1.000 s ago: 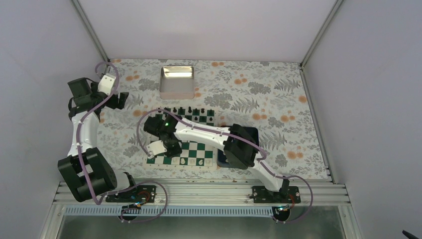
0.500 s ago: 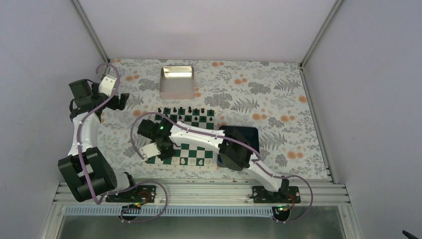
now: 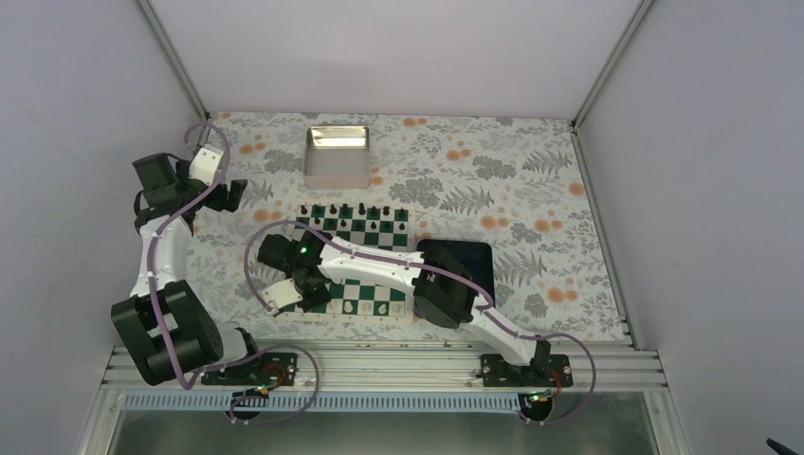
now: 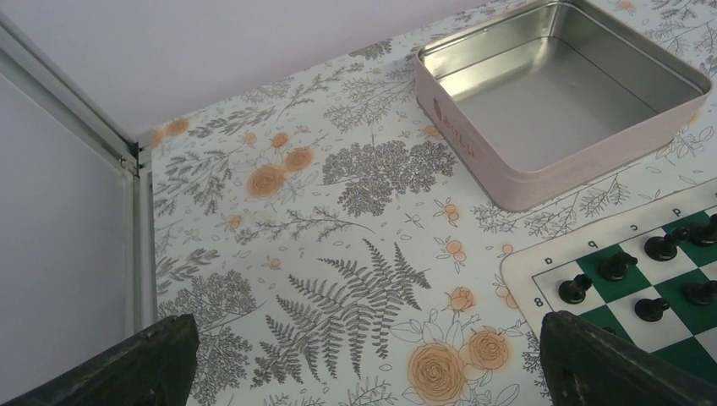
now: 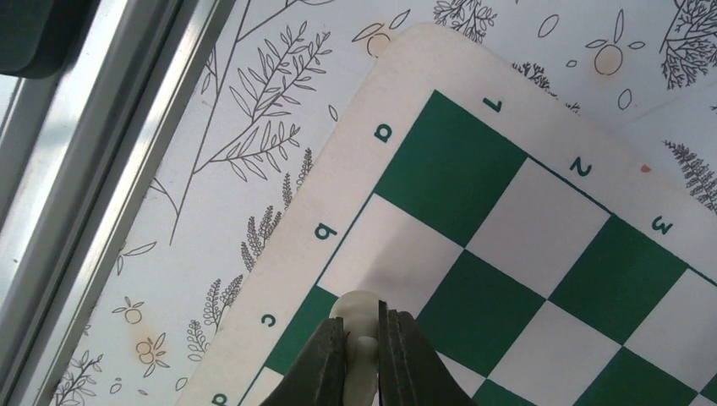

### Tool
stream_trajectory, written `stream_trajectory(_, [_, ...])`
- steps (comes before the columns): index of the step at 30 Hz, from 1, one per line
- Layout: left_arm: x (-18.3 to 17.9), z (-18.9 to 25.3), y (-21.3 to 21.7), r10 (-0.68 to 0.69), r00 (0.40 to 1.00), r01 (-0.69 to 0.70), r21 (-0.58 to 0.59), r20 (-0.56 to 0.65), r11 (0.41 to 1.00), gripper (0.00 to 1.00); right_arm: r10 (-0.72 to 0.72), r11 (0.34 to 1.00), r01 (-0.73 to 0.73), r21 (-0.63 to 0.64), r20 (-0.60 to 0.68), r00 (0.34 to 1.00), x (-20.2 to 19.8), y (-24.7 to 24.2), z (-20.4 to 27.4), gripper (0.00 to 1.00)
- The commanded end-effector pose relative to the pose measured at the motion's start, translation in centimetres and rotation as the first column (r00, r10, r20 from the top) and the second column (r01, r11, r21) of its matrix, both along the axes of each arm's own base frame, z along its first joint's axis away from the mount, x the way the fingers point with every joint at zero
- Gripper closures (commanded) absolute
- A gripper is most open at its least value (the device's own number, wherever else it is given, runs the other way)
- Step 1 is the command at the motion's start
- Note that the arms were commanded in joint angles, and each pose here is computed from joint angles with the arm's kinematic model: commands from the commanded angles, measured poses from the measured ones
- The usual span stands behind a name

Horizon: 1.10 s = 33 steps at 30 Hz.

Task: Set up the chess pieces on the board
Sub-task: Place the chess piece on the chessboard.

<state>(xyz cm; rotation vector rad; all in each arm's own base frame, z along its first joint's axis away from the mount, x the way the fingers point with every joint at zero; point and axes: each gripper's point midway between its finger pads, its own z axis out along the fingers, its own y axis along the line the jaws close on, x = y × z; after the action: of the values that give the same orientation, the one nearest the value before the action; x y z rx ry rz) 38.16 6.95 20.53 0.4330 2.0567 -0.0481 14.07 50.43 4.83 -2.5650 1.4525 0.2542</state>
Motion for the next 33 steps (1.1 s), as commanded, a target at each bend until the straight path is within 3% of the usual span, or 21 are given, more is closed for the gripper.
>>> stream_trajectory(1, [-0.3, 0.4, -0.6, -0.034, 0.999, 0.034, 0.010, 0.030, 0.999, 0.00, 0.018, 0.999, -0.017, 0.030, -0.004, 1.000, -0.5, 1.3, -0.4, 0.91])
stream_trajectory(30, [-0.3, 0.0, -0.8, -0.043, 0.999, 0.042, 0.005, 0.030, 0.999, 0.00, 0.011, 1.000, -0.011, 0.013, -0.011, 1.000, -0.5, 1.5, -2.8, 0.90])
stream_trajectory(33, [-0.3, -0.1, -0.8, -0.043, 0.999, 0.042, 0.005, 0.030, 0.999, 0.00, 0.002, 1.000, -0.002, 0.025, 0.000, 1.000, -0.2, 1.7, -2.5, 0.86])
